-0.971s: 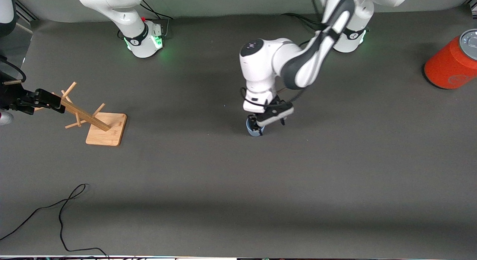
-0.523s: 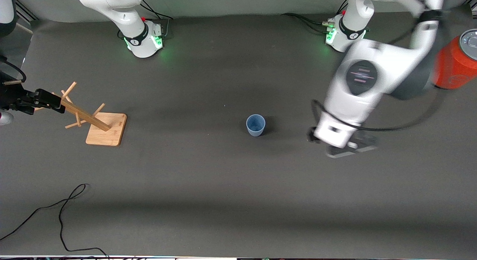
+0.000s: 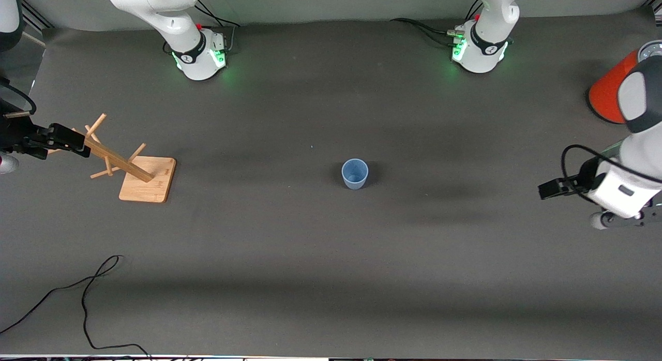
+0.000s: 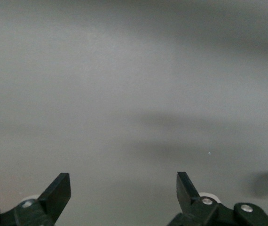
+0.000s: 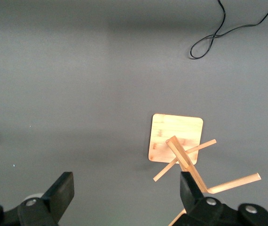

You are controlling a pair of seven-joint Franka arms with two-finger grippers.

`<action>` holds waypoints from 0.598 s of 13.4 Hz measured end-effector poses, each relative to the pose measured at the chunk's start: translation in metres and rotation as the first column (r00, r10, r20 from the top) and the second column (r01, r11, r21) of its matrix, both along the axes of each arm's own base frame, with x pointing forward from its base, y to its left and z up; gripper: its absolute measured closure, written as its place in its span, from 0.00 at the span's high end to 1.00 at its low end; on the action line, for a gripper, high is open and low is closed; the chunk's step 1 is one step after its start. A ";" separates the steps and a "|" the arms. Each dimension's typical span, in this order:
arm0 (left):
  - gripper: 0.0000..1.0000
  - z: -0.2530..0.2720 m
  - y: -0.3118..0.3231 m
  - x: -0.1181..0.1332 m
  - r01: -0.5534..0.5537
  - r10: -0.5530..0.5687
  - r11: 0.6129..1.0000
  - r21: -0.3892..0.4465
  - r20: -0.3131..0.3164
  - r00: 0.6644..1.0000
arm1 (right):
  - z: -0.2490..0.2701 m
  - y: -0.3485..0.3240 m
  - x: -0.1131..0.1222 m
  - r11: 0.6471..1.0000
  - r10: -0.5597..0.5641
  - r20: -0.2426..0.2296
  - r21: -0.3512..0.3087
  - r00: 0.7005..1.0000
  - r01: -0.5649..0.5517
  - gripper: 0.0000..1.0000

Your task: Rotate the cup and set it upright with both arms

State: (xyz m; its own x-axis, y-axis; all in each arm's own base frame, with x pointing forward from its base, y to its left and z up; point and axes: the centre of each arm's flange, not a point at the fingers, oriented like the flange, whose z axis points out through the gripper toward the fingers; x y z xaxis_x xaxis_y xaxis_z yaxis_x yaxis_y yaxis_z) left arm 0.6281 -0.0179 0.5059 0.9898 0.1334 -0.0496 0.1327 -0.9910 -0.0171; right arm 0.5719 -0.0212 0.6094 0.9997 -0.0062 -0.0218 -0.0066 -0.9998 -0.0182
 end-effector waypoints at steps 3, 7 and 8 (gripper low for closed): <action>1.00 0.018 -0.012 -0.021 0.026 -0.025 1.000 0.009 -0.006 1.000 | 0.000 0.000 0.000 1.000 0.000 0.000 0.000 1.000 0.000 1.00; 1.00 0.029 -0.016 -0.032 0.033 -0.032 0.999 0.014 -0.019 0.999 | 0.000 0.000 0.000 1.000 0.000 0.000 0.000 1.000 0.000 1.00; 1.00 0.029 -0.016 -0.033 0.033 -0.032 0.999 0.014 -0.020 0.999 | 0.000 0.000 0.000 1.000 0.000 0.000 0.000 1.000 0.000 1.00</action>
State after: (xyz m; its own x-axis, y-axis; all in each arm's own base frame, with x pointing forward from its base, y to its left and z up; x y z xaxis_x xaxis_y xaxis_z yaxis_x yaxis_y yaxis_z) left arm 0.5955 -0.0342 0.5351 0.9925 0.1020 -0.0671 0.0999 -0.9944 -0.0337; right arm 0.5719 -0.0213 0.6094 0.9997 -0.0062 -0.0217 -0.0066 -0.9998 -0.0182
